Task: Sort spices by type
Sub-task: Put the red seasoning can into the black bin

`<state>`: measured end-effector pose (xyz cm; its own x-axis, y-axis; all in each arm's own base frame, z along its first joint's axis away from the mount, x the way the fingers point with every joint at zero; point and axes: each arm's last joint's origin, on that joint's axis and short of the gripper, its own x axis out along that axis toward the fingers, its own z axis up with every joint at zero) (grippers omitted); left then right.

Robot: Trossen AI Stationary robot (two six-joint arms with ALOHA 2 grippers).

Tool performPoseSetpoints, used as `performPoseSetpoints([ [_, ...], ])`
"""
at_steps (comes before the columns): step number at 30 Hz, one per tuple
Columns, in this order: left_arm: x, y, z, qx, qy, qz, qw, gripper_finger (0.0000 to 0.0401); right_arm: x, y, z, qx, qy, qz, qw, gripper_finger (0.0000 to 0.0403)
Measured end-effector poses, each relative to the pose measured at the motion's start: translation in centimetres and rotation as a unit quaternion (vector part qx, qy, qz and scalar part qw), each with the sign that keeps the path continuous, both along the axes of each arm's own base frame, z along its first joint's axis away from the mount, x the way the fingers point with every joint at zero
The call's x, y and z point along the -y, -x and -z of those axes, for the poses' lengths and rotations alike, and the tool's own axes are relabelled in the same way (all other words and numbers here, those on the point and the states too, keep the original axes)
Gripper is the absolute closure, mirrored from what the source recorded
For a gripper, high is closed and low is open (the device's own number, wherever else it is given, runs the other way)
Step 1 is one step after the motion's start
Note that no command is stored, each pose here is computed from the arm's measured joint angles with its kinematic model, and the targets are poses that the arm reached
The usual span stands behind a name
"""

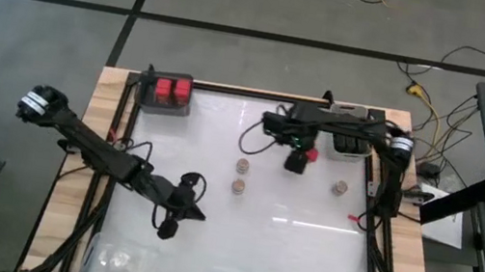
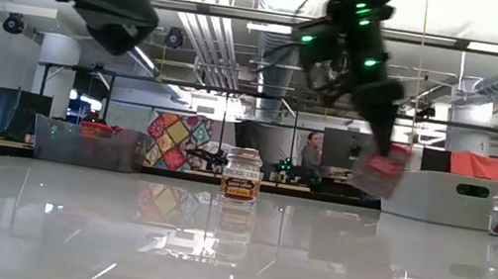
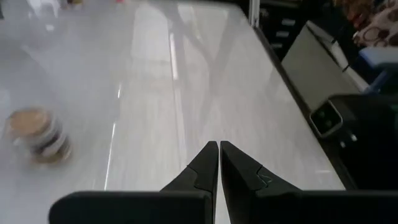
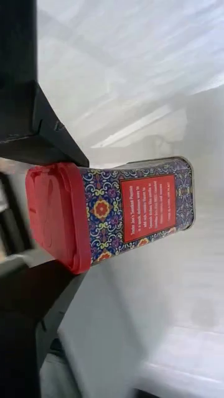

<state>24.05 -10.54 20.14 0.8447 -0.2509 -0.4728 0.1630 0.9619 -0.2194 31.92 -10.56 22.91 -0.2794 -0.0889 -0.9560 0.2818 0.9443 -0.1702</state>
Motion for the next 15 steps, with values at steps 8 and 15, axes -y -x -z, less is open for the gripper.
performPoseSetpoints([
  [8,-1.3,2.8,-0.8,-0.083,0.000,-0.022,0.996,0.0400,1.8,-6.3,1.3,0.027,-0.010,-0.062,0.998,0.0188],
  [15,-1.8,4.1,-0.7,-0.137,0.018,-0.047,0.989,0.0400,2.7,-9.4,2.1,0.033,-0.021,-0.096,0.995,0.0188],
])
